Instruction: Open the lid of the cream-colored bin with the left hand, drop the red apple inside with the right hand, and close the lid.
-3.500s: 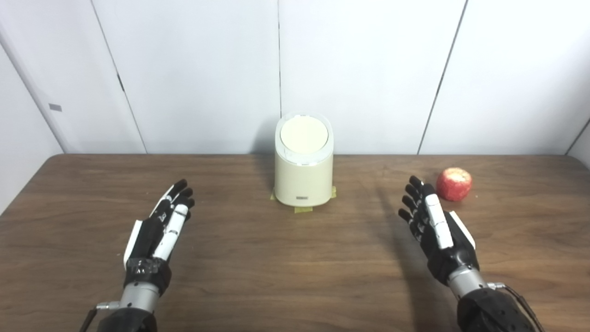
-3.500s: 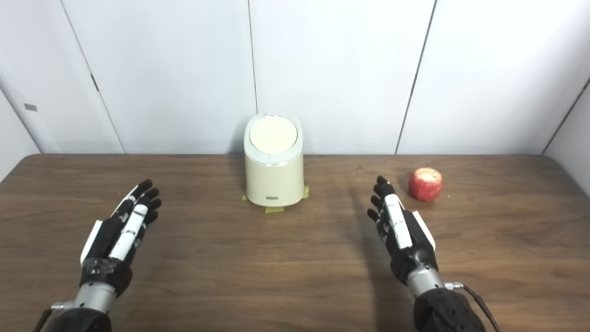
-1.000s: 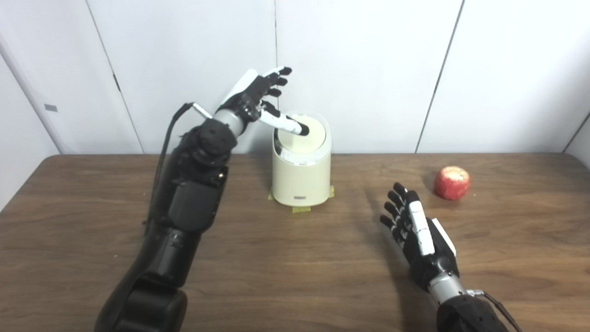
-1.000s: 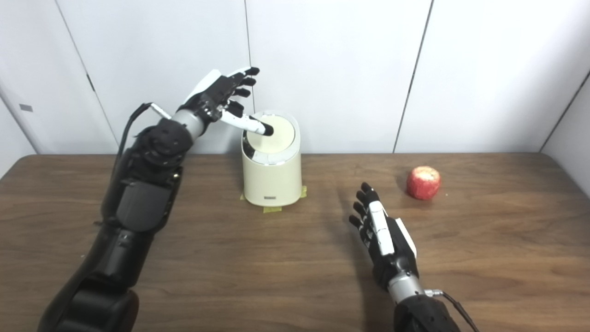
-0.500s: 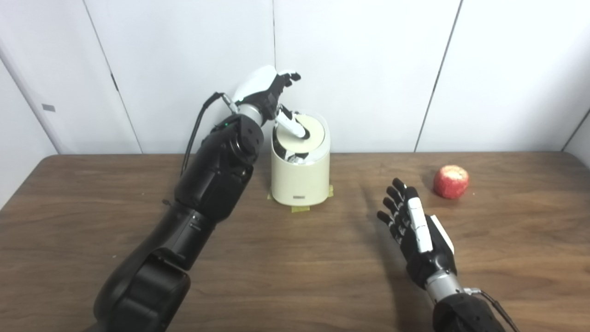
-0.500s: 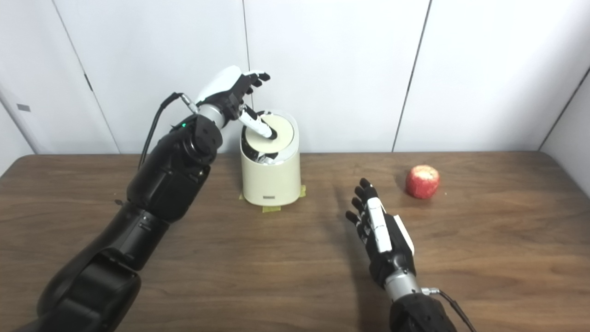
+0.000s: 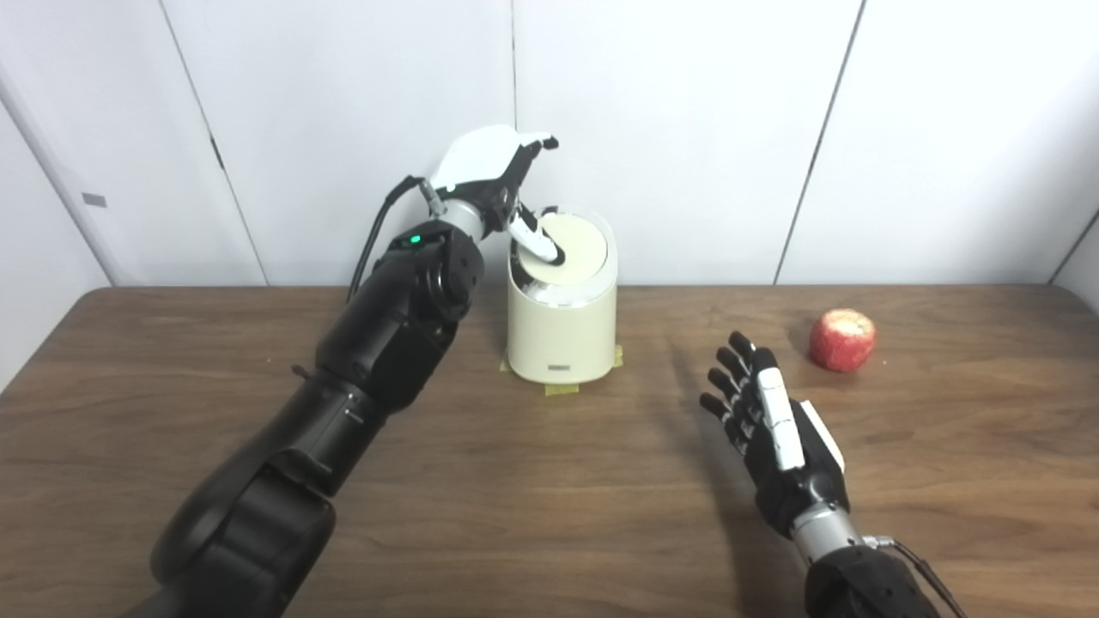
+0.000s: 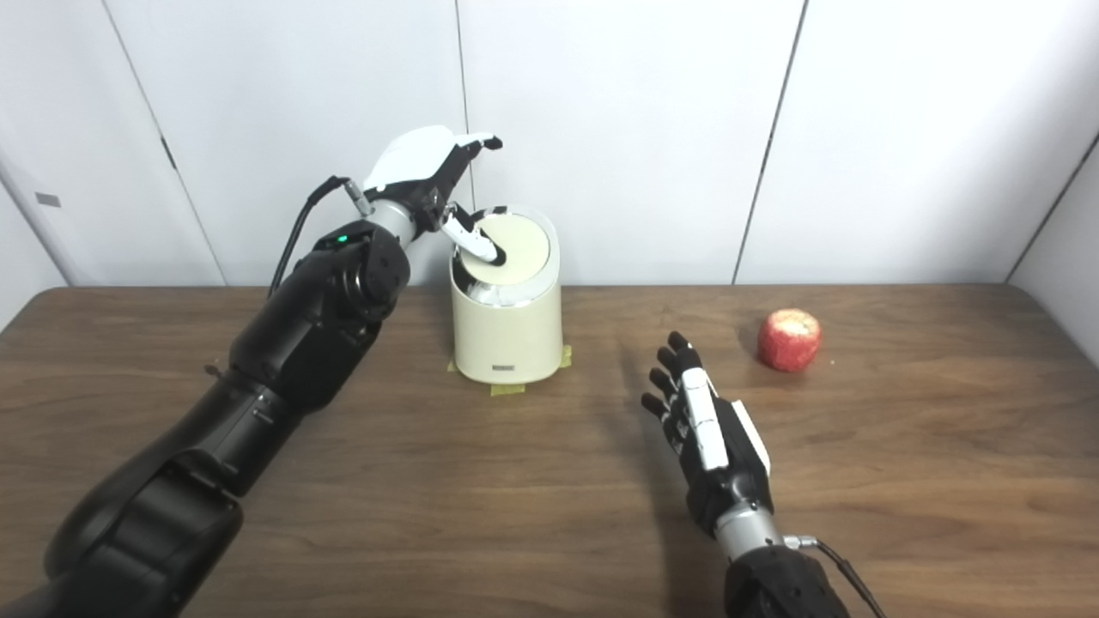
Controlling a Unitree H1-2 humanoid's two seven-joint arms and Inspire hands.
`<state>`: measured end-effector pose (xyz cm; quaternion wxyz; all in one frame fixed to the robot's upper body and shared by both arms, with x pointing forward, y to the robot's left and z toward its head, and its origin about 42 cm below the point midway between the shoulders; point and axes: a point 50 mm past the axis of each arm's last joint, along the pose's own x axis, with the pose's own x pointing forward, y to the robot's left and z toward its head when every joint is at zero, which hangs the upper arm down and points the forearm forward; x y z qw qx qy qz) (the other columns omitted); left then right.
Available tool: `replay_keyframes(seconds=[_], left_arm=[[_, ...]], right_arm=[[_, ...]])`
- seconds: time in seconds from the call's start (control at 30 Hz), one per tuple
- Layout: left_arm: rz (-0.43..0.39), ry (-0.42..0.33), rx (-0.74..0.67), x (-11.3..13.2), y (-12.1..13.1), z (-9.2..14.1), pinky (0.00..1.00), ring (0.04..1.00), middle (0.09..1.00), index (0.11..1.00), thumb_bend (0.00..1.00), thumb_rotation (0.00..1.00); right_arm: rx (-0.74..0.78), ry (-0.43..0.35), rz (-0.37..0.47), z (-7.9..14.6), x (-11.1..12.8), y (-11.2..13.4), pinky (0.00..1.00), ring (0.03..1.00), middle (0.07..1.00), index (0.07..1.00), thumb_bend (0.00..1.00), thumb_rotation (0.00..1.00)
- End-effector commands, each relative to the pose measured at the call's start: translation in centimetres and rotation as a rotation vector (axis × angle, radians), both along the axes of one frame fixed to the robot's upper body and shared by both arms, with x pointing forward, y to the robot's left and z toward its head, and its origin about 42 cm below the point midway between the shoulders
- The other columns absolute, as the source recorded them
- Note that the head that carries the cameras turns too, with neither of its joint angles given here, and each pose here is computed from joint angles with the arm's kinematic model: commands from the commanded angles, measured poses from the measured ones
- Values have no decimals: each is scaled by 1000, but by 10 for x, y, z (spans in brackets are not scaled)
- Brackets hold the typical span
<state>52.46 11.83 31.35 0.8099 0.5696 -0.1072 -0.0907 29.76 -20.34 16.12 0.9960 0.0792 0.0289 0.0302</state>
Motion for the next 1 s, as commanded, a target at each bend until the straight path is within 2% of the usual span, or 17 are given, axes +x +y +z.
replay_keyframes(seconds=[0.0,0.2,0.3,0.4,0.63,0.73,0.9,0.97], left_arm=[[-21,-91,21,5,-6,35,820,885,914,900,917,24],[-42,-80,58,2,-11,25,861,901,914,905,925,39],[-66,-69,139,0,-15,18,881,910,911,904,951,24],[-82,-57,207,-2,-18,11,881,904,901,907,987,4],[-96,-41,291,-8,-20,7,872,901,903,924,982,0],[-84,-40,256,-10,-20,17,891,913,909,925,972,0],[-16,-10,80,-16,-15,57,886,882,903,875,919,0],[-2,-12,-8,-19,-9,75,828,869,887,847,899,0]], right_arm=[[9,-90,6,22,5,4,905,956,969,970,483,912],[12,-88,6,22,6,5,914,963,976,975,486,914],[14,-88,2,24,5,5,913,960,976,973,491,908],[13,-89,2,25,5,6,907,954,974,970,497,901],[11,-91,0,27,5,5,901,951,970,970,501,902],[16,-92,2,27,5,4,904,954,967,969,500,892],[11,-89,5,27,5,4,907,957,970,974,484,913],[11,-87,2,27,5,4,905,958,970,974,484,917]])
